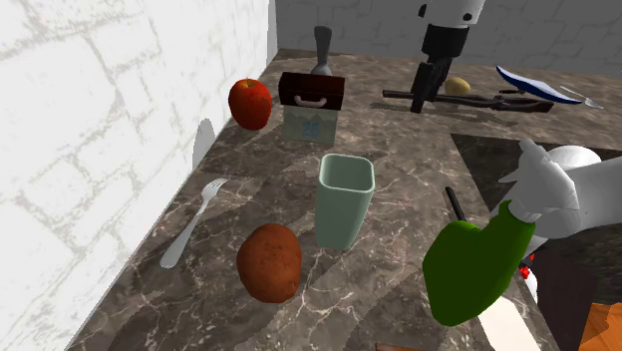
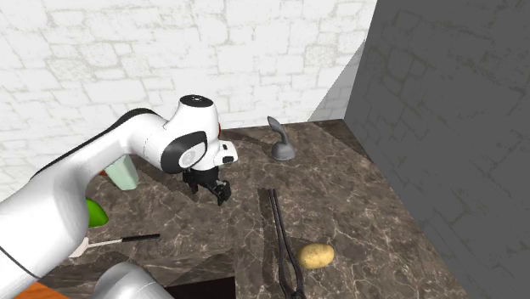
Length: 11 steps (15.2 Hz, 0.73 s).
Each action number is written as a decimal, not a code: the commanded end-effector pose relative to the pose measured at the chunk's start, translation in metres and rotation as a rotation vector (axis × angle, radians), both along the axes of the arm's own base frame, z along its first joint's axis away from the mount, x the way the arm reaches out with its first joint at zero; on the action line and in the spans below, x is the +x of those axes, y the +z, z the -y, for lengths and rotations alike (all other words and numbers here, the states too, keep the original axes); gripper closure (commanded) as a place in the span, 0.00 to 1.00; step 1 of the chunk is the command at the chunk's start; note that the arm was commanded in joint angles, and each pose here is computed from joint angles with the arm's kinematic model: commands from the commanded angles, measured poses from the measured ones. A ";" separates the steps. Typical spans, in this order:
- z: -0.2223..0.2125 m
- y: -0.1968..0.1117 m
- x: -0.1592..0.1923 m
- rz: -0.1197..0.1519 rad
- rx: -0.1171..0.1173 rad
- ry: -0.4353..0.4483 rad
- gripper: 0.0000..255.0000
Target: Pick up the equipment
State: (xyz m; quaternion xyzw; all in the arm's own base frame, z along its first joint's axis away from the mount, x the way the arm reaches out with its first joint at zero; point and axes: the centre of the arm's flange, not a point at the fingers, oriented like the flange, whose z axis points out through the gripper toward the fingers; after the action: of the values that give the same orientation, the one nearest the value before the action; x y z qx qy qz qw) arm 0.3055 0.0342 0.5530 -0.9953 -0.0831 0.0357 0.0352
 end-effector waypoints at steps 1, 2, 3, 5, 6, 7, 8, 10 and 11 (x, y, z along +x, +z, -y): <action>0.000 0.000 0.000 0.000 0.000 0.000 0.00; -0.004 0.003 0.011 0.002 0.003 -0.033 0.00; -0.008 0.006 0.022 0.005 0.007 -0.065 0.00; -0.015 0.012 0.045 0.010 0.013 -0.130 0.00; -0.018 0.015 0.056 0.012 0.016 -0.163 0.00; -0.021 0.018 0.068 0.015 0.020 -0.195 0.00; -0.023 0.021 0.080 0.017 0.023 -0.228 0.00; -0.026 0.027 0.103 0.022 0.030 -0.293 0.00; -0.027 0.030 0.115 0.024 0.033 -0.326 0.00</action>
State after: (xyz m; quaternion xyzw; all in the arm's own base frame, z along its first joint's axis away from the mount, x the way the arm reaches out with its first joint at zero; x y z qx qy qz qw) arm 0.4081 0.0589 0.5820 -0.9966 0.0604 0.0183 0.0533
